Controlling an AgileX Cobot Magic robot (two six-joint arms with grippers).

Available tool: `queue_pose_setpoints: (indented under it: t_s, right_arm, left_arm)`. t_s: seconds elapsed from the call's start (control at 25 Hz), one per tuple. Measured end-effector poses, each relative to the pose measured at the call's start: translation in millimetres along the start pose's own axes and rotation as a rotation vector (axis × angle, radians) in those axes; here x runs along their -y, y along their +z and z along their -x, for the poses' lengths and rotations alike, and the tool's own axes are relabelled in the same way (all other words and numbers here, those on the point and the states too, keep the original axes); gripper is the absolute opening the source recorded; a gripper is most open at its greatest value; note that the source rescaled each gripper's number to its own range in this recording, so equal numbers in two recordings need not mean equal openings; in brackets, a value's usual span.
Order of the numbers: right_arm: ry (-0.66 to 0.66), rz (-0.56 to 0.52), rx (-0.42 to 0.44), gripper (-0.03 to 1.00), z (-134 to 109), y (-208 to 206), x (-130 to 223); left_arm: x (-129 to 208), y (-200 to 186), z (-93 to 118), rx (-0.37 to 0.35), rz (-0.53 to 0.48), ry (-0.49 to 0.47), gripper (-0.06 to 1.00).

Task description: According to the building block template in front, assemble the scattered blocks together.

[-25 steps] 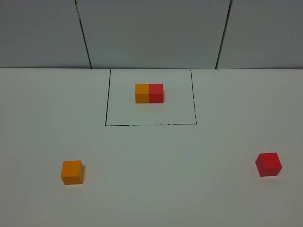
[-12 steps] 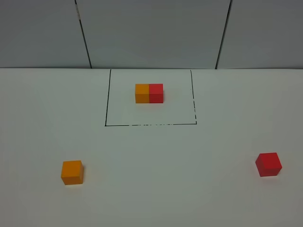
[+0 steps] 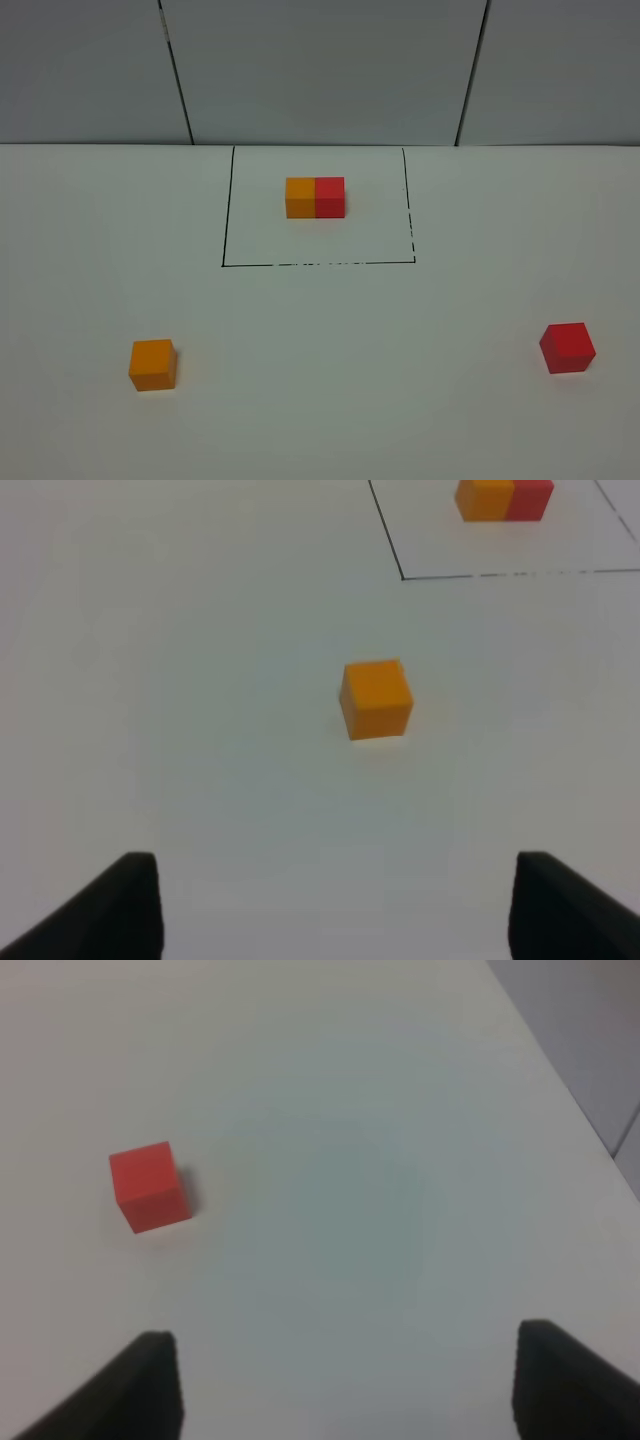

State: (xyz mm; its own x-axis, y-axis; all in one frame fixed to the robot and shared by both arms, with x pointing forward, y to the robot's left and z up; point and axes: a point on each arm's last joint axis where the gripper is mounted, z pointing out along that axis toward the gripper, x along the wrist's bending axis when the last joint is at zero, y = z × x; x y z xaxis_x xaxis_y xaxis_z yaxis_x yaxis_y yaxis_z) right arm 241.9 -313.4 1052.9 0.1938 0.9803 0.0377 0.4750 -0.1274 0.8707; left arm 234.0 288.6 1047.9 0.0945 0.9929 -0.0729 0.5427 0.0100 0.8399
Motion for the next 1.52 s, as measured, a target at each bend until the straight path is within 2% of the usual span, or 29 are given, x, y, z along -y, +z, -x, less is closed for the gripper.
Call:
queue_pose_setpoints:
  t_s: [0.2, 0.44, 0.64, 0.8, 1.0, 1.16, 1.24, 1.36, 1.52]
  right_arm:
    - [0.000, 0.000, 0.000, 0.42, 0, 0, 0]
    - [0.000, 0.000, 0.000, 0.42, 0, 0, 0]
    - [0.000, 0.000, 0.000, 0.42, 0, 0, 0]
    - [0.000, 0.000, 0.000, 0.42, 0, 0, 0]
    - [0.000, 0.000, 0.000, 0.42, 0, 0, 0]
    - [0.000, 0.000, 0.000, 0.42, 0, 0, 0]
    - [0.000, 0.000, 0.000, 0.42, 0, 0, 0]
    - [0.000, 0.000, 0.000, 0.42, 0, 0, 0]
    - [0.000, 0.000, 0.000, 0.42, 0, 0, 0]
  left_arm:
    - [-19, 18, -3, -0.005, -0.121, -0.072, 0.83]
    - [-68, 48, -5, 0.003, -0.238, -0.166, 0.83]
    - [-113, 86, -2, 0.086, -0.376, -0.261, 0.83]
    - [-143, 117, 2, 0.166, -0.492, -0.283, 0.83]
    - [-154, 153, -5, 0.142, -0.610, -0.285, 0.83]
    - [-148, 179, -9, 0.100, -0.704, -0.334, 0.83]
    - [-144, 191, -5, 0.096, -0.744, -0.312, 0.83]
    - [-138, 210, 6, 0.090, -0.798, -0.229, 0.83]
    - [-136, 234, 21, 0.054, -0.830, -0.134, 0.83]
